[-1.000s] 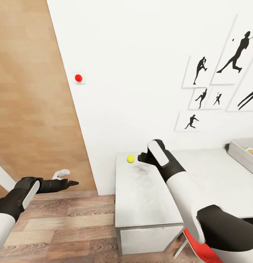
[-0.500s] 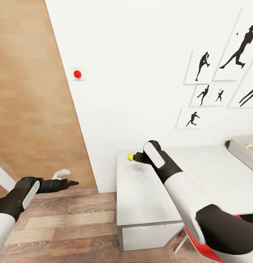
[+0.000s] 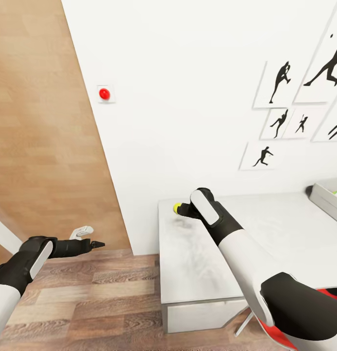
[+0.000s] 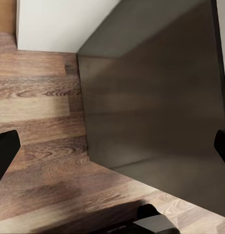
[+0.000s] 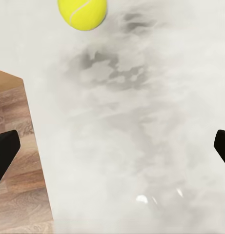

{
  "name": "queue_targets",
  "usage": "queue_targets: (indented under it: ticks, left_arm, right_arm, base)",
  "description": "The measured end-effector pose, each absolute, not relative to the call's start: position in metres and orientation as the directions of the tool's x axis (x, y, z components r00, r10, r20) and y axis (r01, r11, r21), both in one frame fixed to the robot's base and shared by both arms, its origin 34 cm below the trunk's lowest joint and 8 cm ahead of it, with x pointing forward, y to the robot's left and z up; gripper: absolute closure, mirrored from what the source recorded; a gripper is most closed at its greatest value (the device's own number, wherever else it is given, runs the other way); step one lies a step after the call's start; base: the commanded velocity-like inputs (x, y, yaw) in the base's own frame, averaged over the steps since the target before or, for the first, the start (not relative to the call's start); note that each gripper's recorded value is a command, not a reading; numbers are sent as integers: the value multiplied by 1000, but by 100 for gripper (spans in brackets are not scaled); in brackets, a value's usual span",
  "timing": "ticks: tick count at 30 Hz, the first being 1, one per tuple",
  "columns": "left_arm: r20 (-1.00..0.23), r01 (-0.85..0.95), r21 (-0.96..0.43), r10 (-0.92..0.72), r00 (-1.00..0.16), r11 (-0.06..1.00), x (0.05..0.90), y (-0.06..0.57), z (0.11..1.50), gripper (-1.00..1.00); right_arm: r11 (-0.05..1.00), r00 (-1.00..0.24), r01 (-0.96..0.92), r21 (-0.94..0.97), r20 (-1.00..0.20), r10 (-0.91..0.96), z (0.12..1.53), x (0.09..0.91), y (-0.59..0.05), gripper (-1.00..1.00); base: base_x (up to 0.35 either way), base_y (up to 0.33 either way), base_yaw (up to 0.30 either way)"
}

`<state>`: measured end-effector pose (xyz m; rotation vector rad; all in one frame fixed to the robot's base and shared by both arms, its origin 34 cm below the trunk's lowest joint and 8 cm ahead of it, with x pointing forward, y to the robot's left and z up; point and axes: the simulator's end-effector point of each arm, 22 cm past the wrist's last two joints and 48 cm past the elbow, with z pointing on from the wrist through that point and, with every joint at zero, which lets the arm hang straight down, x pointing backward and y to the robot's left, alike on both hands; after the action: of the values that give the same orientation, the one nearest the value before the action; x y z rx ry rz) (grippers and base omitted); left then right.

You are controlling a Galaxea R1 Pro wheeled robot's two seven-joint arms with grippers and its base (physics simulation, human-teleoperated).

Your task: Put all the toys in the child's room - the three board games (two on the bed and one on the table), the two jigsaw puzzles on the table, and the tennis ball on the table - inside the toy box on the table in the child's room.

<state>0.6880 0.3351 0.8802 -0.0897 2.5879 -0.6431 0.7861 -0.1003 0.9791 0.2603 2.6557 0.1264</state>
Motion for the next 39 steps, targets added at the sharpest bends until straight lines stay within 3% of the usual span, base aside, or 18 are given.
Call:
queue_targets:
  ticks: [39]
  left_arm:
    - [-372, 19, -459, -172, -912, 888, 679, 335, 844, -100]
  right_arm:
    - [978, -885, 163, 131, -419, 203, 956, 798, -98, -100]
  base:
    - [79, 23, 0]
